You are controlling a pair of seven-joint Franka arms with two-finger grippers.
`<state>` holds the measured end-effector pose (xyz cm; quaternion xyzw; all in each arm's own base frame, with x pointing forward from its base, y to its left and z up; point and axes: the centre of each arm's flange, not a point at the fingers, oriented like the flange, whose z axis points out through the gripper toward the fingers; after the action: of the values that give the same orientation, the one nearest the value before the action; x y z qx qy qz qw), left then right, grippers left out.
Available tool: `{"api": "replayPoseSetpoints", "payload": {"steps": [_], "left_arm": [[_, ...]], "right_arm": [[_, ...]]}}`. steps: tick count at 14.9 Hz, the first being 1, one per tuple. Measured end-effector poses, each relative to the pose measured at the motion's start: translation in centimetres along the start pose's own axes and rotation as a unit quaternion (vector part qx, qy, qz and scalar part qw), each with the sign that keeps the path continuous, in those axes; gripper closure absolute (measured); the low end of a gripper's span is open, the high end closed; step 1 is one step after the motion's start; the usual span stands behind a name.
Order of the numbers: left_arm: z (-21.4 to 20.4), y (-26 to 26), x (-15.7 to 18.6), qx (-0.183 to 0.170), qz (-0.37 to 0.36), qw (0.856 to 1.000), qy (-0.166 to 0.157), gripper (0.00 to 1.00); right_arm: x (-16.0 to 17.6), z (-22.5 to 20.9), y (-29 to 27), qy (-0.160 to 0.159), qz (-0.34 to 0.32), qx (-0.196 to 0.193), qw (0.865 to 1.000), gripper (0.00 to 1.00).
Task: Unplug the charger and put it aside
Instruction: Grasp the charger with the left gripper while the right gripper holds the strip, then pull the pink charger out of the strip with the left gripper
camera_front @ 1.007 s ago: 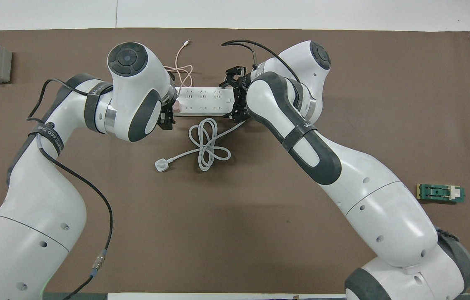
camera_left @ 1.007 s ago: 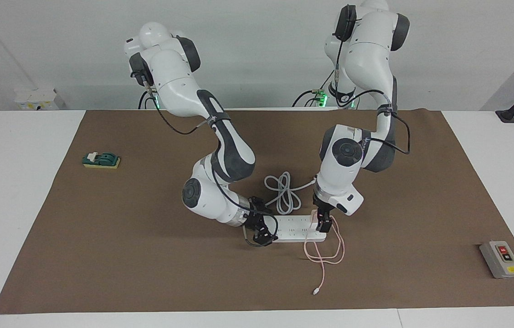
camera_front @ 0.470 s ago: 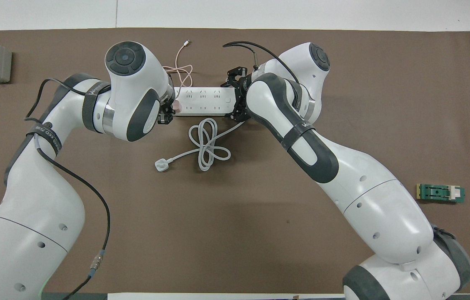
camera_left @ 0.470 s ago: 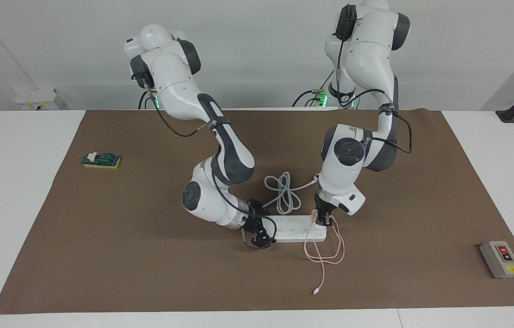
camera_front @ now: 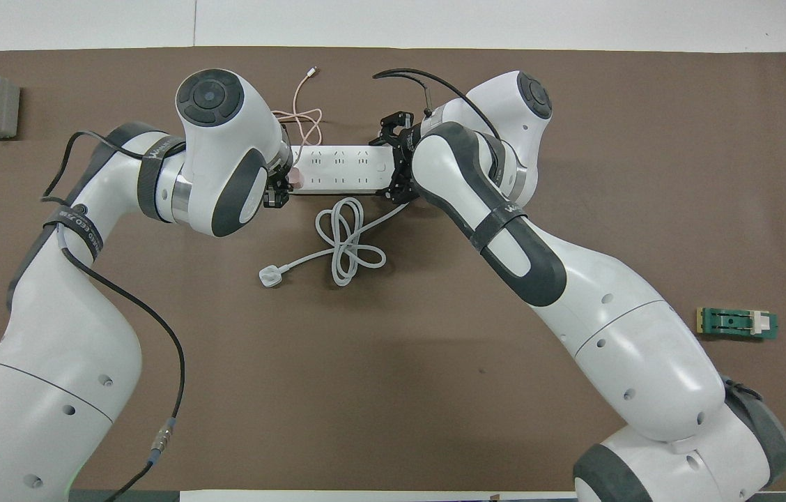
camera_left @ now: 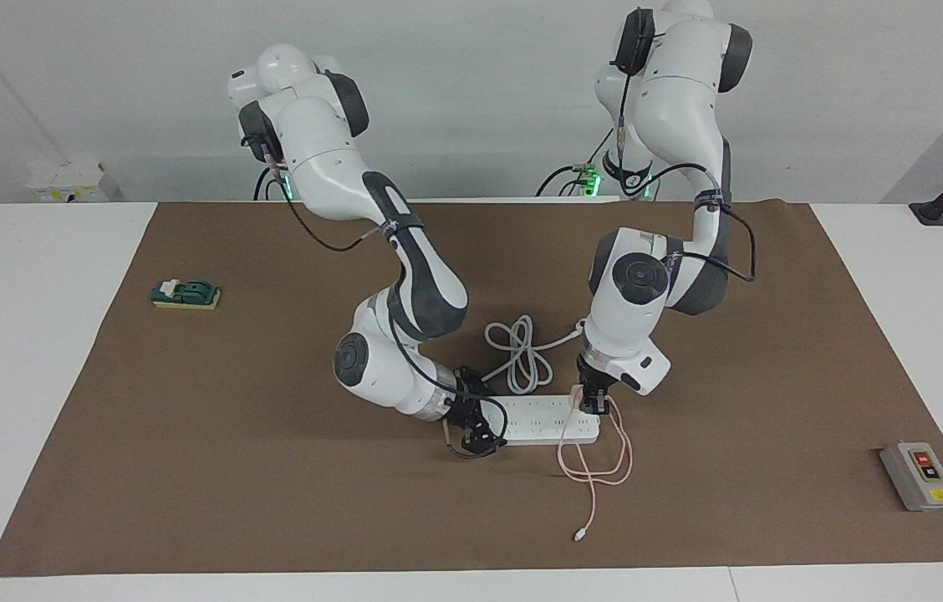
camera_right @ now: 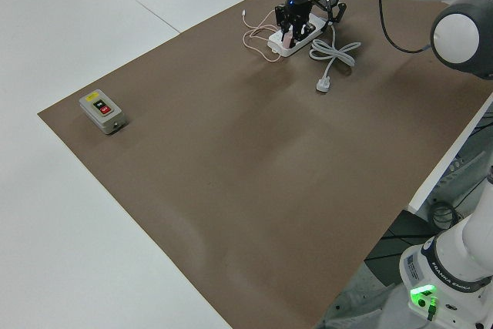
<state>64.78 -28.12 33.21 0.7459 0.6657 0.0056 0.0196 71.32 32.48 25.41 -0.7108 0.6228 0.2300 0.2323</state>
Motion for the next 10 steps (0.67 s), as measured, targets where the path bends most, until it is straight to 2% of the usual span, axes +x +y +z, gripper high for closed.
{"api": "replayPoseSetpoints", "payload": {"steps": [2, 4, 7, 10], "left_arm": [[-0.7, 0.0, 0.1, -0.002, 0.001, 1.0, -0.001, 0.71], [-3.6, 0.2, 1.1, -0.004, 0.01, 1.0, 0.005, 0.71], [-9.2, 0.1, 5.2, -0.005, 0.019, 1.0, 0.011, 0.71], [-13.0, -0.6, 10.5, 0.012, 0.054, 0.998, 0.017, 0.71]], "right_arm": [[0.0, 0.0, 0.0, 0.0, 0.0, 0.0, 1.0, 0.05], [0.0, 0.0, 0.0, 0.0, 0.0, 0.001, 1.0, 0.05], [0.0, 0.0, 0.0, 0.0, 0.0, 0.001, 1.0, 0.05], [0.0, 0.0, 0.0, 0.0, 0.0, 0.001, 1.0, 0.05]]}}
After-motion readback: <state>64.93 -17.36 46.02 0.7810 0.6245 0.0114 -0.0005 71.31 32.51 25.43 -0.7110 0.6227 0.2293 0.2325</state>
